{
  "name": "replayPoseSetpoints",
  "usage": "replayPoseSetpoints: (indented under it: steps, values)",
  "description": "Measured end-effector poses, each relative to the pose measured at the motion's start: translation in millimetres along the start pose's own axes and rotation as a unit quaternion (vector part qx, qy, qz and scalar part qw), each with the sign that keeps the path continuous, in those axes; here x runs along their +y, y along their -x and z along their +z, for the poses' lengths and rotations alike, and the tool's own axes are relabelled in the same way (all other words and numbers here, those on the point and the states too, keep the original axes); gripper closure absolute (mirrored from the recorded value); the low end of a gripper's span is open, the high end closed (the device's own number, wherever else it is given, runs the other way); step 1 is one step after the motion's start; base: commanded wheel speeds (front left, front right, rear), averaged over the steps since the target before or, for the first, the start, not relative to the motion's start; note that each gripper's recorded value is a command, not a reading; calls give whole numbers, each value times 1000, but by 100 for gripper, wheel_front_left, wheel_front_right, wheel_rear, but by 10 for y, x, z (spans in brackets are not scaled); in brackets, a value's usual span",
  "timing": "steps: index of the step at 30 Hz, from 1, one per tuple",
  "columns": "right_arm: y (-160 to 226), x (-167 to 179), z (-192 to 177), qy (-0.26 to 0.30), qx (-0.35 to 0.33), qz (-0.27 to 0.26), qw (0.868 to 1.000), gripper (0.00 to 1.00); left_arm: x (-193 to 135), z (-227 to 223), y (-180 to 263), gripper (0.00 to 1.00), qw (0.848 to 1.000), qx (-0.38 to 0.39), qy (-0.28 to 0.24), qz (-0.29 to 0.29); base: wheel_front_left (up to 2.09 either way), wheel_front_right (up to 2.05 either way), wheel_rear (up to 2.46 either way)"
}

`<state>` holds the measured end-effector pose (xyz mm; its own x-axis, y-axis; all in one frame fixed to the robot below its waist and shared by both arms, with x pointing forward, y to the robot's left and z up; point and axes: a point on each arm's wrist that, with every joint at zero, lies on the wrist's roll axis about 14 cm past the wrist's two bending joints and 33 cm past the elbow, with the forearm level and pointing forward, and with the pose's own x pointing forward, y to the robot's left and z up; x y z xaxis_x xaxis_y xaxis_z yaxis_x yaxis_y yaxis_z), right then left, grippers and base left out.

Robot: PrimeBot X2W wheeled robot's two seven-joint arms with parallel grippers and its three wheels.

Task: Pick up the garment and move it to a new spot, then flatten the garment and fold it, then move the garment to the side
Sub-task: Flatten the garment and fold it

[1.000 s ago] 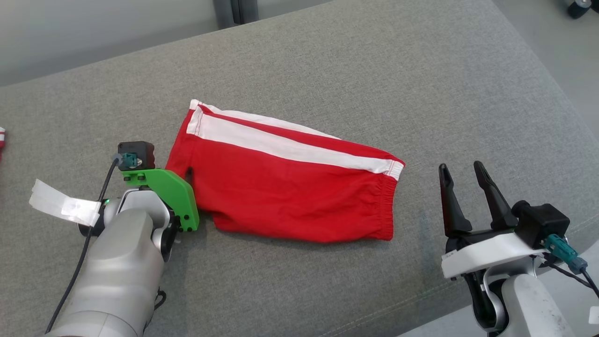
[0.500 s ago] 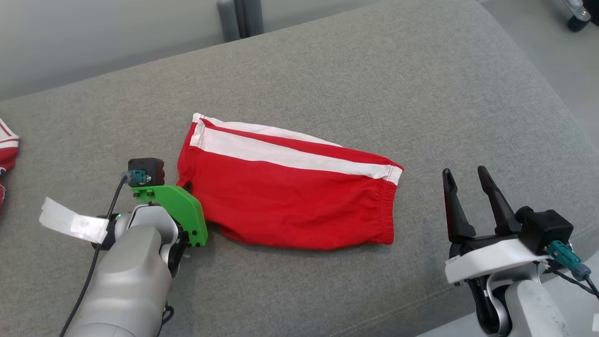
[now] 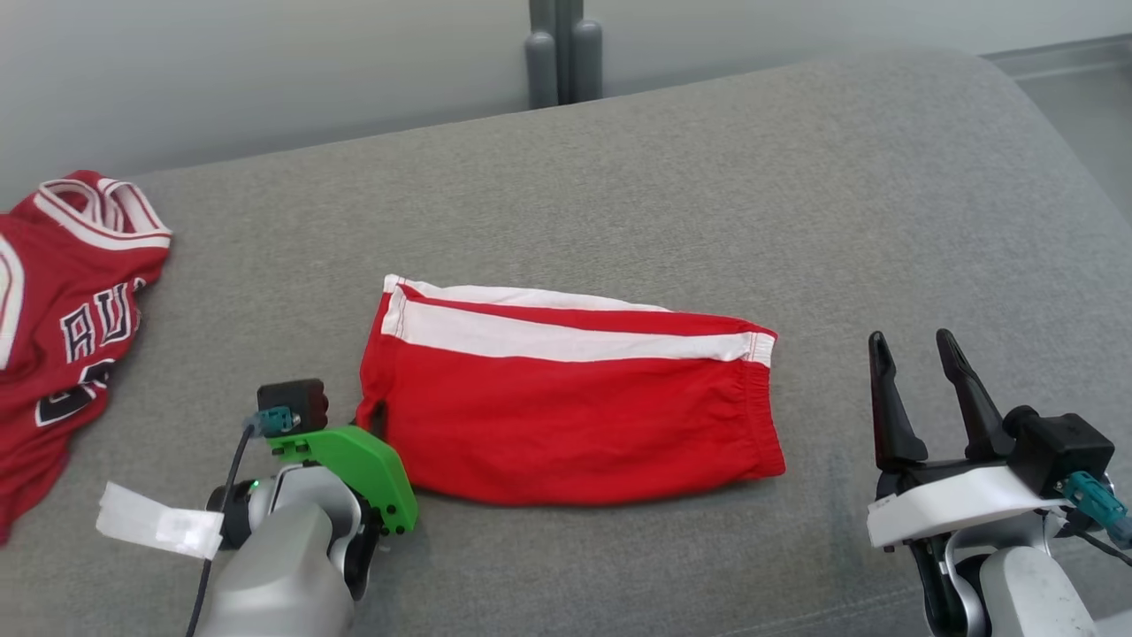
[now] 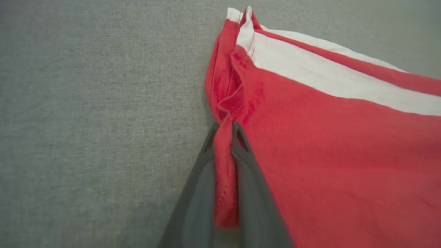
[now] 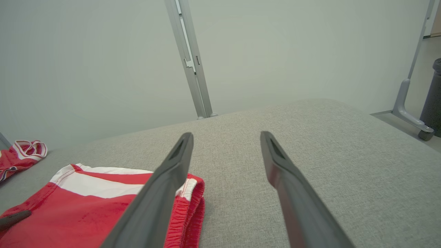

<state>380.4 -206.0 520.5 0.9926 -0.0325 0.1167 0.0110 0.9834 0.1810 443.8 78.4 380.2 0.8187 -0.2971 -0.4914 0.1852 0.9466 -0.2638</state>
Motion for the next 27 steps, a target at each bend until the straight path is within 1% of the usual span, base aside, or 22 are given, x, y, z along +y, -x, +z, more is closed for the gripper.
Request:
replayPoseSetpoints:
  steps: [3, 7, 12, 16, 17, 18, 19, 20, 24, 27]
  values:
    - [-60, 132, 8, -2, 0, 20, 1000, 0, 175, -86, 187, 100, 999, -16, 25, 27, 0, 0, 0]
    - [-117, 301, 12, -5, -1, 44, 999, 0, 283, -197, 363, 100, 997, -27, 52, 45, 0, 0, 0]
    - [-169, 486, 16, -6, 0, 71, 997, 0, 282, -291, 530, 100, 995, -40, 77, 56, 0, 0, 0]
    - [-175, 519, 16, -4, 1, 76, 997, 0, 246, -280, 551, 100, 993, -47, 86, 62, 0, 0, 0]
    - [-174, 517, 14, -4, 2, 76, 997, 0, 245, -271, 549, 86, 993, -49, 86, 66, 0, 0, 0]
    - [-175, 514, 14, -4, 2, 75, 997, 0, 242, -250, 545, 61, 993, -54, 84, 68, 0, 0, 0]
    - [-175, 511, 15, -4, 1, 75, 997, 0, 236, -221, 542, 28, 992, -59, 84, 69, 0, 0, 0]
    - [-174, 508, 17, -3, 1, 74, 997, 0, 230, -192, 539, 0, 992, -64, 84, 70, 0, 0, 0]
    - [-168, 496, 25, -3, 1, 73, 997, 0, 215, -7, 547, 0, 990, -94, 74, 69, 0, 0, 0]
    - [-167, 487, 47, -1, -2, 71, 997, 0, 265, 294, 616, 0, 985, -144, 58, 69, 0, 0, 0]
